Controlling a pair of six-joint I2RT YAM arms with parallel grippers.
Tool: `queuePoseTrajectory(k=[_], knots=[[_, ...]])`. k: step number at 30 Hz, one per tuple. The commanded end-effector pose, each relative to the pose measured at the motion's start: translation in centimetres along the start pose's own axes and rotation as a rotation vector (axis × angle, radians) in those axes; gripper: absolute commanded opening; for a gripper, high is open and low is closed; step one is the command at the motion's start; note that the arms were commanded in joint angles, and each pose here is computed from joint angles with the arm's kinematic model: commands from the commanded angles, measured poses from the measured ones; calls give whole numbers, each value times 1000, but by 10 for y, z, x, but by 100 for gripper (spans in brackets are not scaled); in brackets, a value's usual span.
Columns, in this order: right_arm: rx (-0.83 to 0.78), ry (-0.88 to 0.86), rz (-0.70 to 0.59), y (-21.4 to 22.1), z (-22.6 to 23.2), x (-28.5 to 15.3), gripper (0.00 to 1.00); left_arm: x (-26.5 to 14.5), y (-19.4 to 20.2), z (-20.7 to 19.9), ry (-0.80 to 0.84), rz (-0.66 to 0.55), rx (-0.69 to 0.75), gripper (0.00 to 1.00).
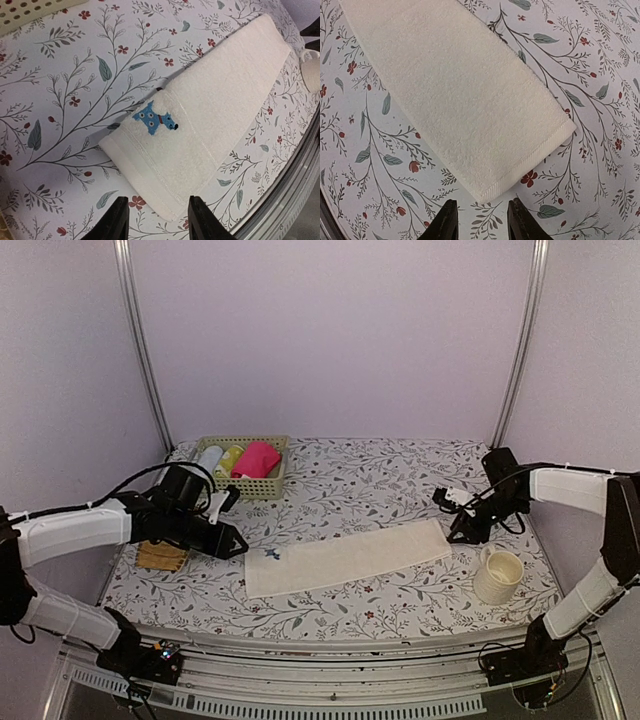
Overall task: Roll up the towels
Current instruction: Fold the towel at the center of the board, then adjust the towel at the center of the board.
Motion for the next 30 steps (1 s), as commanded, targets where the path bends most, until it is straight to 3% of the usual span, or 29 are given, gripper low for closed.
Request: queuePoseTrajectory(k=[1, 5, 12, 23, 30], knots=[[43, 4, -50, -24, -29, 4, 37, 15, -20, 17, -97, -14, -55, 42], [180, 39, 31, -25, -64, 30, 36, 42, -20, 33, -167, 61, -114, 40], [291, 60, 71, -29, -93, 53, 35, 70, -20, 29, -69, 69, -157, 30], [357, 91, 165, -16, -104, 77, 30, 90, 4, 64, -288, 175, -199, 26], [346, 209, 247, -11, -117, 83, 25, 90, 9, 75, -424, 208, -196, 24]])
Point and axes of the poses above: each gripper's point midway between its finger pads, its own x axis out along the fingers, its own z axis along the line the jaws close on, y = z × x, the point moved 6 cm from there along -x, back along the fingers, and after that the axes turned 2 degrees about -x, right-handed, at the moved point
